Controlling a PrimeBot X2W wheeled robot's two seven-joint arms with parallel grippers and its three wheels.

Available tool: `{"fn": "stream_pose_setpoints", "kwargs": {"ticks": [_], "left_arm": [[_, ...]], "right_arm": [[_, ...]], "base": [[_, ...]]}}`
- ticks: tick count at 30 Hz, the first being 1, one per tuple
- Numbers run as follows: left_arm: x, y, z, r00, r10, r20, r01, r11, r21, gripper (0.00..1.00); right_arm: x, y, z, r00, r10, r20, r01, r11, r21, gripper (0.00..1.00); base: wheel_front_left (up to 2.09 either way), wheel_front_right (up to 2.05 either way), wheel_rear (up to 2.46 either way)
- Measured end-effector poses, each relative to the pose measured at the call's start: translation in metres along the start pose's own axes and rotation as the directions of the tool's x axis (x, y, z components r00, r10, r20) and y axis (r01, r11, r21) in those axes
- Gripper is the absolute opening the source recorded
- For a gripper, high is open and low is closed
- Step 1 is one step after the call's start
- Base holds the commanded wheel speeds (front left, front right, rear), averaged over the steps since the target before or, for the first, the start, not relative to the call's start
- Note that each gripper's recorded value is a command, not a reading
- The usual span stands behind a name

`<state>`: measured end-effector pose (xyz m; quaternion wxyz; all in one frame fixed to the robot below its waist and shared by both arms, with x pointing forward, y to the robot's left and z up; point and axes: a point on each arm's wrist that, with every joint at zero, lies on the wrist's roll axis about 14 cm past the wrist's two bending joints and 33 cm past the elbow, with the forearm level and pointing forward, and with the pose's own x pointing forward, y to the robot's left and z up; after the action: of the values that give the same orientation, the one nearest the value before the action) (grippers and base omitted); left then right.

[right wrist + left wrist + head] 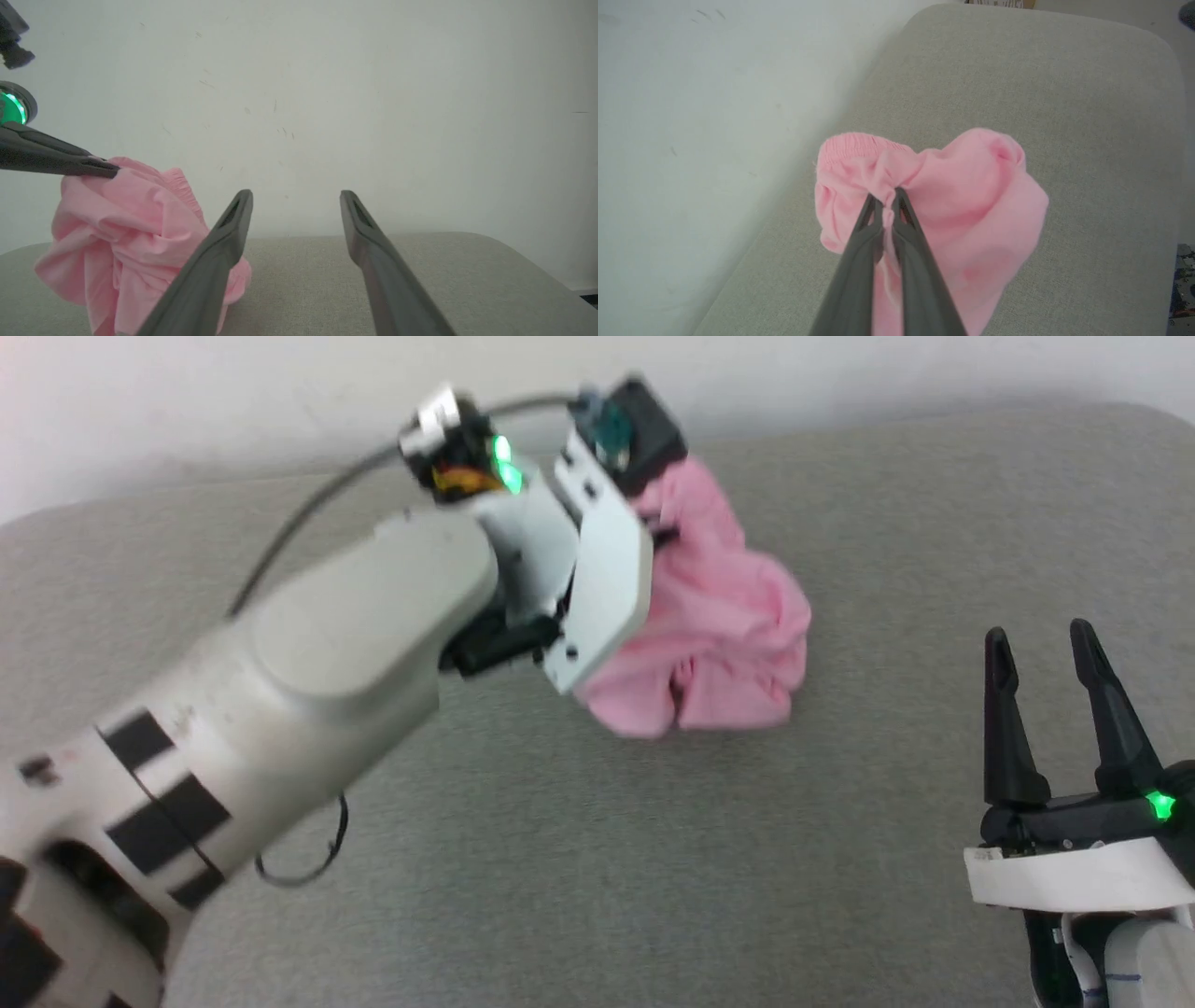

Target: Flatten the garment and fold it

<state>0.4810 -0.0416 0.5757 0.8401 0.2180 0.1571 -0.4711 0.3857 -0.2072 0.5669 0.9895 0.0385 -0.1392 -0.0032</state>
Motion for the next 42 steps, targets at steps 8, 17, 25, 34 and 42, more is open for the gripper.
{"fn": "stream_pose_setpoints", "kwargs": {"ticks": [8, 17, 25, 34, 42], "left_arm": [[0.045, -0.105, -0.094, 0.954, -0.257, -0.154, 0.229, 0.957, -0.176, 0.00], [0.037, -0.171, -0.148, 0.903, -0.351, -0.246, 0.299, 0.927, -0.225, 1.00], [0.034, -0.108, -0.065, 0.982, -0.066, 0.175, 0.083, 0.992, -0.096, 1.00], [-0.038, -0.015, -0.024, 0.780, 0.447, 0.437, -0.400, 0.894, -0.201, 1.00], [-0.158, 0.036, -0.045, 0.401, 0.807, 0.435, -0.736, 0.566, -0.371, 1.00]], "right_arm": [[-0.017, -0.031, 0.003, 0.995, -0.094, -0.013, 0.094, 0.995, -0.031, 1.00], [-0.018, -0.033, 0.003, 0.995, -0.099, -0.014, 0.099, 0.995, -0.031, 1.00], [-0.027, -0.023, 0.005, 0.997, -0.072, -0.016, 0.071, 0.997, -0.020, 1.00], [-0.023, 0.000, 0.011, 1.000, -0.003, 0.009, 0.003, 1.000, -0.001, 1.00], [-0.018, 0.014, 0.014, 0.999, 0.042, 0.023, -0.042, 0.999, 0.001, 1.00]], "base": [[0.00, 0.00, 0.00], [0.00, 0.00, 0.00], [0.00, 0.00, 0.00], [0.00, 0.00, 0.00], [0.00, 0.00, 0.00]]}}
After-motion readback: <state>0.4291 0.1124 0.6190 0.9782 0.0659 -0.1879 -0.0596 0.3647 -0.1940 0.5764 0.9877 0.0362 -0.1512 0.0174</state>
